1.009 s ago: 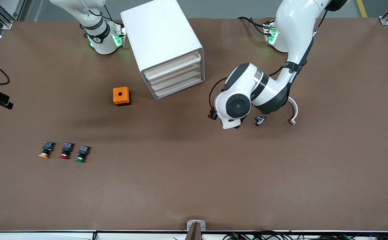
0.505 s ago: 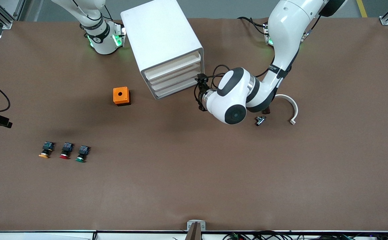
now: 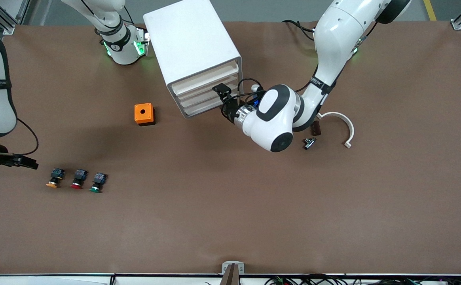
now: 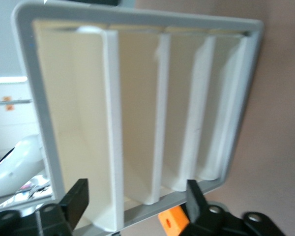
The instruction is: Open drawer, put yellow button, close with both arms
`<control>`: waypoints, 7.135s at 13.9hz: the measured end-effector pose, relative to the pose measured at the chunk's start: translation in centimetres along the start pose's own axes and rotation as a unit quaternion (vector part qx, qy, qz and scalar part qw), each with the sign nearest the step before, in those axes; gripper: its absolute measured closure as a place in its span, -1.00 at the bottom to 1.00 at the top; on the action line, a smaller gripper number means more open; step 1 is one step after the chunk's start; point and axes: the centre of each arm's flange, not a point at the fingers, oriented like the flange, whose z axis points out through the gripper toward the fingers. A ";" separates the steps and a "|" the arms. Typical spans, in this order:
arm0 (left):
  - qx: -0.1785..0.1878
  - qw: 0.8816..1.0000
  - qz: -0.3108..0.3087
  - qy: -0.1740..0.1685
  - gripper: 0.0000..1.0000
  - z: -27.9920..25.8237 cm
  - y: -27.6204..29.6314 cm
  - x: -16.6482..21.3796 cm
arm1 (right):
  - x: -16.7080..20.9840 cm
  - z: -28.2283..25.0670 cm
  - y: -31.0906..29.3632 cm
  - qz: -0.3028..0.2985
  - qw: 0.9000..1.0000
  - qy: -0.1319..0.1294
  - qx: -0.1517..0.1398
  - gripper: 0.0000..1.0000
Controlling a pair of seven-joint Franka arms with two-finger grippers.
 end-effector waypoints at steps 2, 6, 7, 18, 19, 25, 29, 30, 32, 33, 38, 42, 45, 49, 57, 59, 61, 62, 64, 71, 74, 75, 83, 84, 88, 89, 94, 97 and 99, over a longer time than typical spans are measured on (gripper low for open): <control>0.014 1.000 -0.006 0.003 -0.59 1.5 -0.1 -0.2 | -0.8 3.8 0.2 0.006 1.000 0.021 -0.005 -1.00; 0.043 0.999 -0.015 0.015 -0.37 5.2 -0.2 -0.6 | -2.0 8.9 0.0 0.017 1.000 0.019 -0.002 -1.00; 0.047 0.999 -0.015 0.021 -0.30 6.3 -0.2 -0.6 | -2.0 9.6 -0.1 0.019 1.000 0.017 -0.001 -1.00; 0.039 0.999 -0.016 0.003 0.72 2.4 2.0 -0.5 | -1.0 13.3 -1.0 0.013 1.000 0.015 -0.001 -1.00; 0.032 0.999 -0.014 -0.008 0.72 0.6 2.6 -0.5 | -1.0 13.4 -1.0 0.014 1.000 0.016 0.001 -1.00; 0.000 0.997 0.033 -0.065 0.63 -5.4 5.1 -0.2 | -1.0 13.8 -1.0 0.017 1.000 0.013 0.002 -0.42; -0.017 0.995 0.060 -0.082 -0.25 -6.6 6.3 -0.1 | -1.0 13.8 -1.1 0.015 1.000 0.014 0.003 0.02; -0.021 0.994 0.068 -0.085 -0.44 -7.0 6.3 -0.1 | -0.9 13.7 -1.2 0.015 1.000 0.014 0.003 0.18; -0.031 0.991 0.088 -0.097 -0.84 -8.8 6.4 -0.1 | -0.5 13.1 -1.4 0.016 1.000 0.003 0.007 0.18; -0.039 0.989 0.097 -0.105 -0.99 -10.3 6.7 0.1 | -0.1 11.8 -1.6 0.022 1.000 -0.013 0.014 0.18; -0.125 0.979 0.128 -0.098 -0.99 -17.6 10.2 3.0 | 0.3 -2.2 -6.8 0.036 0.995 -0.079 0.045 0.18; -0.195 0.969 0.146 -0.039 -0.99 -19.2 10.0 3.9 | -2.5 -12.1 -15.5 0.101 0.989 -0.100 0.045 0.18; -0.261 0.953 0.156 0.007 -0.99 -22.0 9.4 5.2 | -5.9 -18.4 -23.9 0.177 0.979 -0.097 0.036 0.18; -0.325 0.920 0.207 0.065 -0.99 -25.5 8.1 6.6 | -12.8 -23.9 -35.8 0.268 0.958 -0.093 0.026 0.18; -0.424 0.827 0.320 0.181 -0.99 -31.1 -0.4 8.2 | -26.7 -25.6 -54.7 0.385 0.919 -0.076 0.031 0.18; -0.420 0.805 0.364 0.207 -0.99 -31.6 -1.8 8.6 | -27.6 -25.2 -56.2 0.400 0.913 -0.071 0.043 0.18; -0.394 0.776 0.428 0.246 -0.99 -31.9 -3.2 9.2 | -28.2 -23.7 -57.8 0.410 0.908 -0.069 0.047 0.18; -0.385 0.762 0.451 0.259 -0.99 -32.1 -3.8 9.5 | -28.6 -22.7 -58.8 0.413 0.907 -0.067 0.045 0.18; -0.372 0.734 0.495 0.280 -1.00 -32.5 -4.9 10.1 | -29.3 -20.9 -60.7 0.418 0.905 -0.061 0.041 0.18; -0.285 0.630 0.632 0.350 -1.00 -30.3 -5.5 10.2 | -29.8 -17.9 -62.3 0.423 0.904 -0.059 0.024 0.18; -0.251 0.604 0.665 0.362 -1.00 -27.4 -5.2 9.3 | -30.6 -15.8 -63.3 0.432 0.901 -0.045 0.021 0.18; -0.246 0.594 0.674 0.363 -1.00 -26.5 -5.3 8.8 | -30.8 -15.2 -63.6 0.432 0.900 -0.043 0.021 0.18; -0.208 0.546 0.719 0.377 -1.00 -18.2 -4.3 4.9 | -32.0 -12.5 -65.3 0.454 0.890 -0.040 0.021 0.18; -0.207 0.542 0.721 0.378 -1.00 -17.0 -3.7 4.4 | -31.9 -12.4 -65.3 0.455 0.889 -0.040 0.021 0.08; -0.207 0.535 0.725 0.380 -1.00 -13.7 -2.3 3.4 | -30.9 -14.7 -65.5 0.456 0.889 -0.037 0.033 -0.69; -0.211 0.538 0.723 0.379 -1.00 -13.2 -2.4 3.2 | -30.3 -15.8 -65.2 0.448 0.893 -0.037 0.028 -0.88; -0.230 0.558 0.709 0.366 -1.00 -7.4 -3.1 1.0 | -23.2 -22.7 -58.3 0.337 0.940 -0.046 0.003 -1.00; -0.221 0.564 0.714 0.351 -1.00 -3.3 -3.1 0.0 | -18.3 -26.0 -50.0 0.253 0.966 -0.058 0.000 -1.00; -0.218 0.565 0.717 0.346 -1.00 -1.7 -3.8 -0.4 | -15.3 -27.5 -43.4 0.195 0.978 -0.069 0.001 -1.00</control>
